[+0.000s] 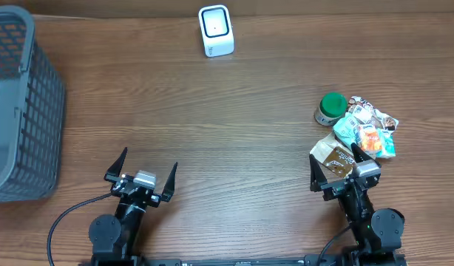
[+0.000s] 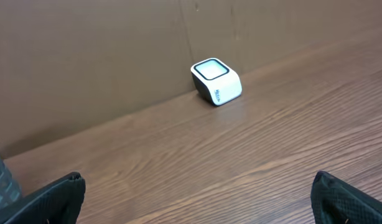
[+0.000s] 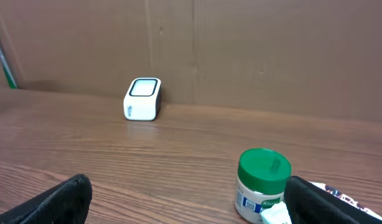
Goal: Scan the item barcode
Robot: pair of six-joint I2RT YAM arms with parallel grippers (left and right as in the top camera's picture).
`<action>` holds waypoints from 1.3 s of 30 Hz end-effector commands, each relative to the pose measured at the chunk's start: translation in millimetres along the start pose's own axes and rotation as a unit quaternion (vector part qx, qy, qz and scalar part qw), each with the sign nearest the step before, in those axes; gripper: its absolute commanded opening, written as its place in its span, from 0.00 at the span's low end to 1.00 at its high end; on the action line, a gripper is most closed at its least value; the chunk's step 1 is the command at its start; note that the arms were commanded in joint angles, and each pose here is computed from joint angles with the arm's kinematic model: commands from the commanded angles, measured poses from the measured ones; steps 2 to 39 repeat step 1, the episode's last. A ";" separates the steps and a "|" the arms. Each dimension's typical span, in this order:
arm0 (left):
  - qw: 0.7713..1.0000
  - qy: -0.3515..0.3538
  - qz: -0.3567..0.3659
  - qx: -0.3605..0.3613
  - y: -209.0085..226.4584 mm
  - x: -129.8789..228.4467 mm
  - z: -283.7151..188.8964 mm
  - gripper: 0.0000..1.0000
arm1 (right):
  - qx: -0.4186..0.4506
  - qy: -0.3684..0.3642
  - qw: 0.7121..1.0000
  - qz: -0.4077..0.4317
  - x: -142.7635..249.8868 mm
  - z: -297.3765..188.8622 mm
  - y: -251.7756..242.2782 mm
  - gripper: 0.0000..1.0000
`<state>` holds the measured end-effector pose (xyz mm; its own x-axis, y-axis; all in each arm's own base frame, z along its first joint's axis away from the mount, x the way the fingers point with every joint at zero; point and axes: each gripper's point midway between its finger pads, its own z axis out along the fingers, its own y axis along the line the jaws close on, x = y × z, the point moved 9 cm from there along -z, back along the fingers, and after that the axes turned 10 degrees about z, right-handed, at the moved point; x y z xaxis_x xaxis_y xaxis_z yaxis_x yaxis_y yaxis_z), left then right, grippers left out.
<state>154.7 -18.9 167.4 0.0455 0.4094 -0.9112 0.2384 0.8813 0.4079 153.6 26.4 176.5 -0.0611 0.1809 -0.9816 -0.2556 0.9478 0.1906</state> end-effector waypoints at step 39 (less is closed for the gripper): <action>1.000 -0.007 -0.006 0.005 -1.6 -0.2 -0.3 1.00 | -0.001 -0.003 1.000 0.002 1.7 -0.1 -0.7 1.00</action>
